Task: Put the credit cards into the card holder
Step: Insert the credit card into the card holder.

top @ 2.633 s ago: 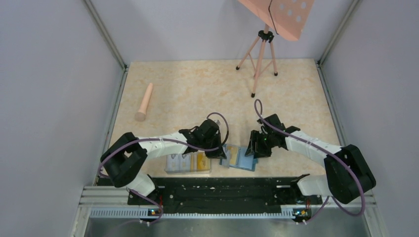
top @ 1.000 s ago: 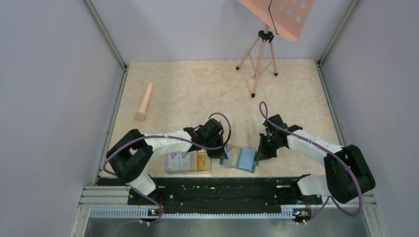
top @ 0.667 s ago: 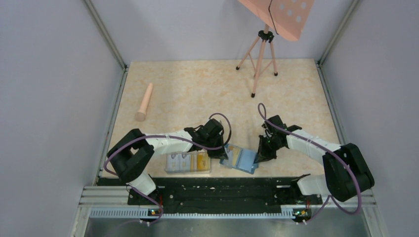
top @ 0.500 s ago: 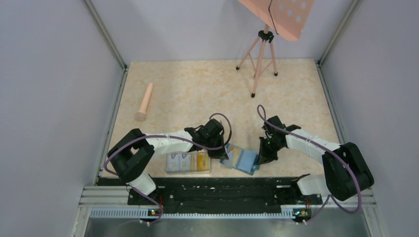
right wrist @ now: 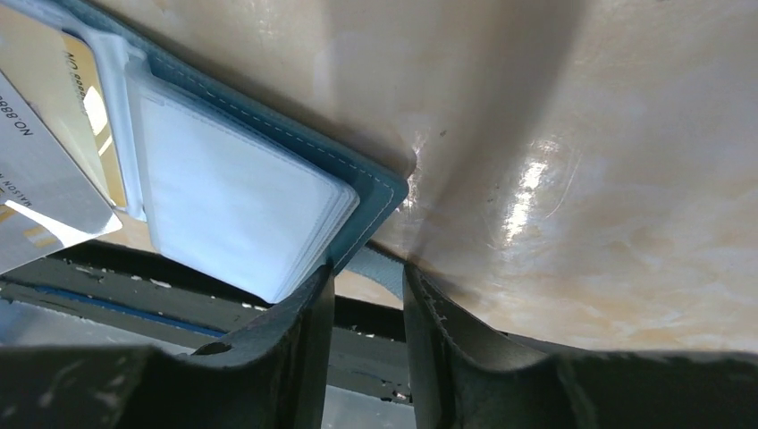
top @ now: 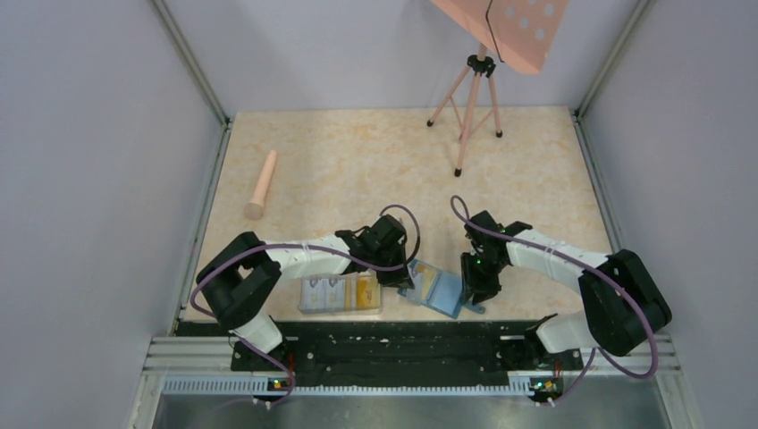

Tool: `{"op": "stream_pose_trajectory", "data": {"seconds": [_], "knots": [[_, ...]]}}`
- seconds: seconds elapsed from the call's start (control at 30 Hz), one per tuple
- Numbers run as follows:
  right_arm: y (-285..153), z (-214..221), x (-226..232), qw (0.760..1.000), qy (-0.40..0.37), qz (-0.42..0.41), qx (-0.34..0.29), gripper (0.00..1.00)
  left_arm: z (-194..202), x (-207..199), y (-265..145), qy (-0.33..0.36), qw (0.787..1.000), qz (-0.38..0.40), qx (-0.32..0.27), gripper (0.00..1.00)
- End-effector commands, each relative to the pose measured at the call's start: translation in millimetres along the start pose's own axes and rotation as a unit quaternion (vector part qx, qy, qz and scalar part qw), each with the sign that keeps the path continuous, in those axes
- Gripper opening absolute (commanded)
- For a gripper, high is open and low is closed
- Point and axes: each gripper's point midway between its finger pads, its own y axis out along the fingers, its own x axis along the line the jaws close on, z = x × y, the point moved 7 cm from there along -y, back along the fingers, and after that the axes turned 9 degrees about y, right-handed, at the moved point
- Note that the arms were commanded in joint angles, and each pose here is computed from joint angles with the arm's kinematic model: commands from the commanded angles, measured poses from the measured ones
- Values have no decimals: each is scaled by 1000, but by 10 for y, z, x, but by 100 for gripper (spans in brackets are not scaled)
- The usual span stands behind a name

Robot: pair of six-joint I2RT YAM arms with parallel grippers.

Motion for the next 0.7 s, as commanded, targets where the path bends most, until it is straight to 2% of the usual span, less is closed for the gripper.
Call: {"op": "stream_pose_trajectory", "data": {"seconds": [0.0, 0.17, 0.4, 0.67], "knots": [[-89, 8, 23, 1000, -16, 13, -5, 38, 98, 218, 80, -5, 998, -66, 19, 0], [-135, 55, 26, 999, -25, 30, -3, 43, 95, 216, 80, -5, 998, -66, 19, 0], [-255, 26, -32, 997, -17, 60, -50, 49, 80, 200, 71, -2, 998, -65, 17, 0], [-239, 32, -70, 996, 1, 63, -69, 52, 87, 199, 80, 0, 998, -66, 21, 0]]}}
